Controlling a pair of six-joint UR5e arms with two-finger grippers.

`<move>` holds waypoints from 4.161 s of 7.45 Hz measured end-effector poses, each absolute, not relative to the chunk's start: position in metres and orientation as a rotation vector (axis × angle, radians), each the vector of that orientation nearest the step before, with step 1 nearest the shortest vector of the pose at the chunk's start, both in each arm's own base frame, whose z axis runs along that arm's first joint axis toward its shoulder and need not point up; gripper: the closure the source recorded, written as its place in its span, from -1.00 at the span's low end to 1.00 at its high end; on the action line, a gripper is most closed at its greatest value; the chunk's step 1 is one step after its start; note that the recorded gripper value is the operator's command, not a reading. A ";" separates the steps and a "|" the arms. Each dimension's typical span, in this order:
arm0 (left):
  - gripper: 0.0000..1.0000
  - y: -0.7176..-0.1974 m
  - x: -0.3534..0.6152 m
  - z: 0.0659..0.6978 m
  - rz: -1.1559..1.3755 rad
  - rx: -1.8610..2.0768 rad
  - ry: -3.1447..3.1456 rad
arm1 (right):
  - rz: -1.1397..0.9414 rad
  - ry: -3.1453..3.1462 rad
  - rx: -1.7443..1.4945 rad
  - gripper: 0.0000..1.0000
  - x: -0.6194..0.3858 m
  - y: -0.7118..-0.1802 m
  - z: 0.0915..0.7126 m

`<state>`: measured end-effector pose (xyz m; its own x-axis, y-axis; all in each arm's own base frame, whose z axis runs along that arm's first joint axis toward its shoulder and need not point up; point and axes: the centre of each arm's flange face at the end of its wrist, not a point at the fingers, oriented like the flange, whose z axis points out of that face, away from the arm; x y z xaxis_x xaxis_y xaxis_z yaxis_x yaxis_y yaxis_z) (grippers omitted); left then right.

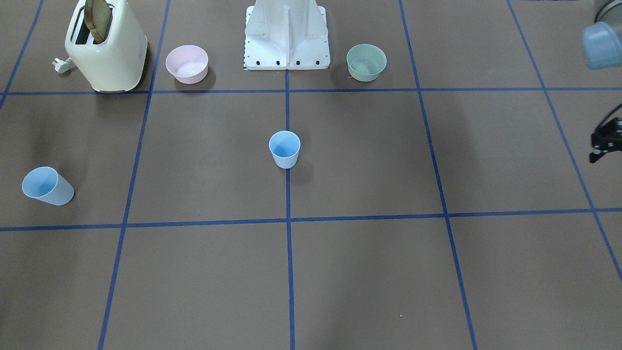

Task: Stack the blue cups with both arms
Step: 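Move the right gripper down onto the other light-blue cup and grasp it, then lift the blue cup with the right gripper and carry it over the center cup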

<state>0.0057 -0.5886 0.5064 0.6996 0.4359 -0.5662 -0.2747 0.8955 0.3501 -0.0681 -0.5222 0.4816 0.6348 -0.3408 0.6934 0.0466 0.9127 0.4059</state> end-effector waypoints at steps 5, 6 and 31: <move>-0.96 -0.541 -0.154 0.655 0.380 0.204 0.696 | -0.308 -0.793 0.260 -0.94 -0.144 -0.512 0.504; -0.96 -0.538 -0.156 0.658 0.373 0.202 0.697 | -0.335 -0.781 0.245 -0.90 -0.155 -0.513 0.516; -0.96 -0.535 -0.155 0.661 0.345 0.225 0.687 | 0.138 -0.867 0.009 1.00 -0.438 -0.456 0.115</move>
